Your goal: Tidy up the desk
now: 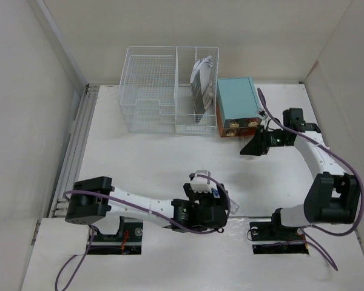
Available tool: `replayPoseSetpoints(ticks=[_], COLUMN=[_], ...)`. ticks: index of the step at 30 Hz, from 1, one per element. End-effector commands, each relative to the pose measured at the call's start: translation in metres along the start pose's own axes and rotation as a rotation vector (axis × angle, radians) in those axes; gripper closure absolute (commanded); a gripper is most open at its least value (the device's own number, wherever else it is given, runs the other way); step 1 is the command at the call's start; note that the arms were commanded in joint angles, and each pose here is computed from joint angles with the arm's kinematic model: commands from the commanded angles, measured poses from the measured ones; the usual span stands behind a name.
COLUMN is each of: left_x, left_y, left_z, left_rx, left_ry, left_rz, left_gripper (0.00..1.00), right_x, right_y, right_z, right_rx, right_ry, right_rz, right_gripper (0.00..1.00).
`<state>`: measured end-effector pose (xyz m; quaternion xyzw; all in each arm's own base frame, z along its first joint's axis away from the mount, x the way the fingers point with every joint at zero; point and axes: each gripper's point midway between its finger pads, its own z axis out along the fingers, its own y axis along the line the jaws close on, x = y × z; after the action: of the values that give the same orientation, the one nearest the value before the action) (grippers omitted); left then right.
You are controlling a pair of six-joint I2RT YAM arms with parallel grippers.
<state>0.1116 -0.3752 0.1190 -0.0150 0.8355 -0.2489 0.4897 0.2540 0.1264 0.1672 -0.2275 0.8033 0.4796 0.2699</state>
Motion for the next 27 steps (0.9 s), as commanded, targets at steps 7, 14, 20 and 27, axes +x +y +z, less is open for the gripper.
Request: replayPoseSetpoints(ticks=[7, 14, 20, 27], left_x=[-0.051, -0.048, -0.070, -0.134], left_y=[0.067, 0.121, 0.148, 0.171], left_z=[-0.054, -0.080, -0.085, -0.080], left_rx=[-0.137, -0.242, -0.188, -0.194], left_ry=[-0.182, -0.109, -0.136, -0.287], left_rz=[-0.341, -0.329, -0.485, -0.436], left_gripper=[0.20, 0.19, 0.18, 0.19], right_x=[-0.056, 0.018, 0.056, 0.101], right_y=[0.019, 0.017, 0.011, 0.011], right_z=[0.036, 0.042, 0.046, 0.060], right_rx=[0.368, 0.348, 0.377, 0.299], right_ry=[0.237, 0.563, 0.793, 0.951], right_rz=[-0.609, -0.767, -0.811, -0.841], right_gripper=[0.54, 0.35, 0.31, 0.28])
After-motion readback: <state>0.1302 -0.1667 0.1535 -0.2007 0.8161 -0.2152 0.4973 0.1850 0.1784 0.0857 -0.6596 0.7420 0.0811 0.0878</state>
